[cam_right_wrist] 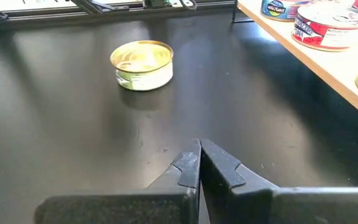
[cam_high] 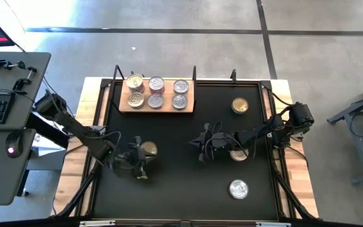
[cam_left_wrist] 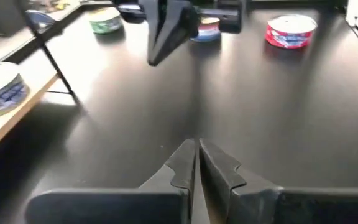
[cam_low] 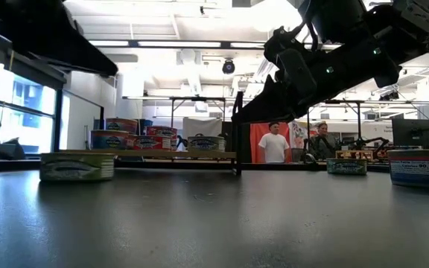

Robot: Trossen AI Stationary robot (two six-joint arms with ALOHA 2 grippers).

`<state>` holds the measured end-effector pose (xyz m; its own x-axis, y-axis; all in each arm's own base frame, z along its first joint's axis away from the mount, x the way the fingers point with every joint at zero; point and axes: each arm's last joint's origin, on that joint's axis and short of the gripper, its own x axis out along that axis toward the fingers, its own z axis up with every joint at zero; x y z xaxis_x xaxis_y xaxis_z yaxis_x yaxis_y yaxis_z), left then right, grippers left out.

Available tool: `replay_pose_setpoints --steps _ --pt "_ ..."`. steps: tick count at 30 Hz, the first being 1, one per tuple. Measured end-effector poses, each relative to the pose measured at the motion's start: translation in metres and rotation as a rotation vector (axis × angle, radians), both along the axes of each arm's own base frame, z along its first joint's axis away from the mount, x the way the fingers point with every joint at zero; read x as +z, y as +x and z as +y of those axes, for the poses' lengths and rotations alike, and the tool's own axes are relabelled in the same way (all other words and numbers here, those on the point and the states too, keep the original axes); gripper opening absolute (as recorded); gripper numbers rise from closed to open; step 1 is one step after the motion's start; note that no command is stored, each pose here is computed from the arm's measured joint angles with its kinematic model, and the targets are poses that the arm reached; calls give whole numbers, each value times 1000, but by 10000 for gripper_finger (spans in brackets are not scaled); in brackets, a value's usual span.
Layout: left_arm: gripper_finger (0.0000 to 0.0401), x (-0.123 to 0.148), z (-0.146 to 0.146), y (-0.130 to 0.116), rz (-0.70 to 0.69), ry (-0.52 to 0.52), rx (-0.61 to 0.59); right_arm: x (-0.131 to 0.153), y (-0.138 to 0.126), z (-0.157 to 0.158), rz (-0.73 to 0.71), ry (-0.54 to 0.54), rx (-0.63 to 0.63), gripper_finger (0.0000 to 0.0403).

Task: Stack canned seafood by type on shelf
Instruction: Stack the green tuna can on top of the green tuna can on the shelf

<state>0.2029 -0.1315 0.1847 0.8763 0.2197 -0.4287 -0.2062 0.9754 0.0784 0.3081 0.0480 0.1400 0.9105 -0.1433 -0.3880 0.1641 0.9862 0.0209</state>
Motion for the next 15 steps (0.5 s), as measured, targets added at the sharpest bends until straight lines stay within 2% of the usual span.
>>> replay_pose_setpoints --steps 7,12,15 --pt "74 -12 2 -1 144 30 -109 0 0 0 0 -1 0 0" --pt "130 -31 0 -2 286 147 -161 0 0 0 1 -1 0 0" --pt "149 -35 -4 3 368 204 -163 0 0 0 4 -2 0 0"
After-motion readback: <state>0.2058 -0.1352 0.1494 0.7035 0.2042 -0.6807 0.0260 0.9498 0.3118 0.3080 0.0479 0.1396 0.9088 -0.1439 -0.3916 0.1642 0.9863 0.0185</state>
